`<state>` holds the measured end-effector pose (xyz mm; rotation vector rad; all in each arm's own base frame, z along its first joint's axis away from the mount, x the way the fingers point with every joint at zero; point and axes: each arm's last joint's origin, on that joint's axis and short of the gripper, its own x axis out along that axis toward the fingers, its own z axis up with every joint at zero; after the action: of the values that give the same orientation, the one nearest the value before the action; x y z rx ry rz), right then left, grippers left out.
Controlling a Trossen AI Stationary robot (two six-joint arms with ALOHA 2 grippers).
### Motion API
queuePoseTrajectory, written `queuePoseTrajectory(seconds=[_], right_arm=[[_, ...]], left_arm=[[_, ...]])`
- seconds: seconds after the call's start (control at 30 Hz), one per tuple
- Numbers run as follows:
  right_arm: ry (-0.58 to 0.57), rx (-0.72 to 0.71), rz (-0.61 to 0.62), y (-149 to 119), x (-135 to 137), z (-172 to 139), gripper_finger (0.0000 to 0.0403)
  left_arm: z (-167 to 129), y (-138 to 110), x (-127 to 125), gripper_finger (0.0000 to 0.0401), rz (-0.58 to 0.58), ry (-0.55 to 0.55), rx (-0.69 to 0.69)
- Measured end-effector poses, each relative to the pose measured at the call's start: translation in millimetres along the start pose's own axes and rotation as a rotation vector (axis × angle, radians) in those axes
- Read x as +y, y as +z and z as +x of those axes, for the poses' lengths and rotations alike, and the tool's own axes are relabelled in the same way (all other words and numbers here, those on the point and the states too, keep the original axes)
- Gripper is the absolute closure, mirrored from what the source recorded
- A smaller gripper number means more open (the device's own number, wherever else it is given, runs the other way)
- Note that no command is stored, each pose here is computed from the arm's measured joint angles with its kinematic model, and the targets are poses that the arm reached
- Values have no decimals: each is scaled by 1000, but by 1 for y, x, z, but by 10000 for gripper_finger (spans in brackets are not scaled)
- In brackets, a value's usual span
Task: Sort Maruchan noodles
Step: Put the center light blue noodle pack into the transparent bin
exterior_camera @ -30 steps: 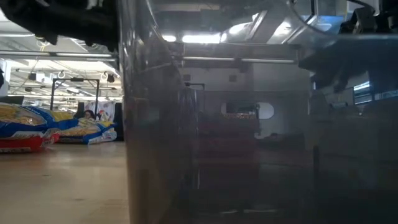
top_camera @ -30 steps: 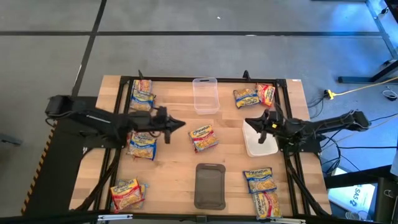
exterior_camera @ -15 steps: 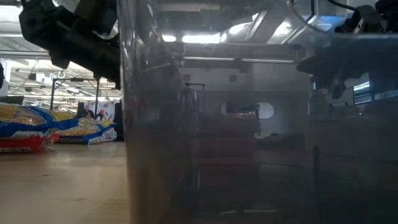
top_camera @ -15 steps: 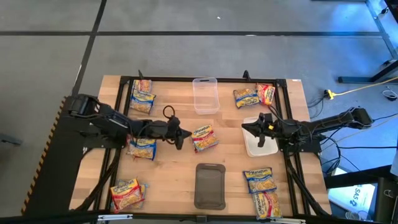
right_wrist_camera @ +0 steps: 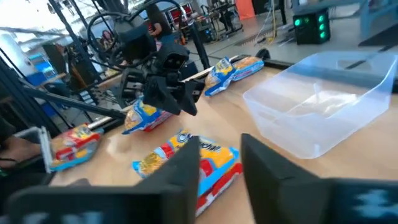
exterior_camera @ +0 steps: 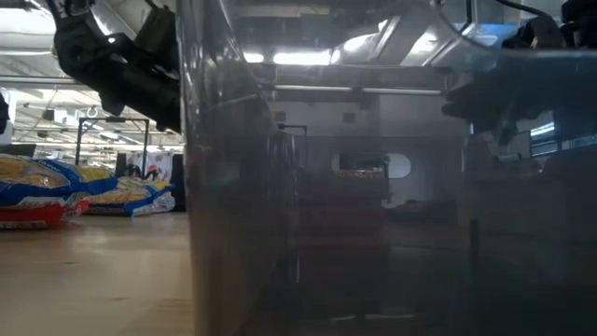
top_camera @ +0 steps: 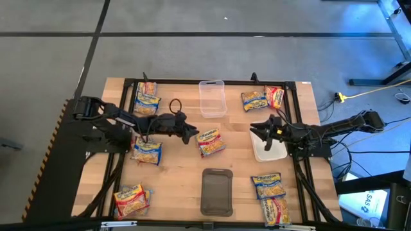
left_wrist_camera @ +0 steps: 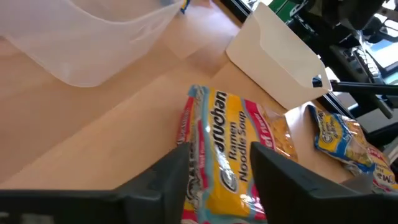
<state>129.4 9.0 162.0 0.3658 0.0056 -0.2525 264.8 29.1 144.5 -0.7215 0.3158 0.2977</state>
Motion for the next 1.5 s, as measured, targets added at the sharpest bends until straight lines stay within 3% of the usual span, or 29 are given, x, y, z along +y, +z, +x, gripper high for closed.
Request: queuePoseTrajectory(seconds=[0.2,0.37,0.5,0.73,0.97,1.2,1.33,1.5], right_arm=[[-124,-12,-92,-2,-4,2,191],[-132,24,-99,-5,-9,8,153],[-87,2,-48,-2,-11,14,150],[-50,83,-64,6,-2,37,160],[-28,184,-111,7,10,70,161],[38,337,-38,-9,14,91,162],[32,387,-40,-17,14,101,162],[33,389,-47,-17,18,112,162]], left_arm=[[0,1,12,191,-15,42,58],[0,1,13,192,-20,40,69],[0,1,13,192,-24,36,72],[9,-4,16,192,-96,37,126],[40,-6,9,192,-117,-61,251],[49,-5,1,195,-104,-135,307],[49,-7,0,220,-63,-137,311],[49,-11,-1,280,5,-139,334]])
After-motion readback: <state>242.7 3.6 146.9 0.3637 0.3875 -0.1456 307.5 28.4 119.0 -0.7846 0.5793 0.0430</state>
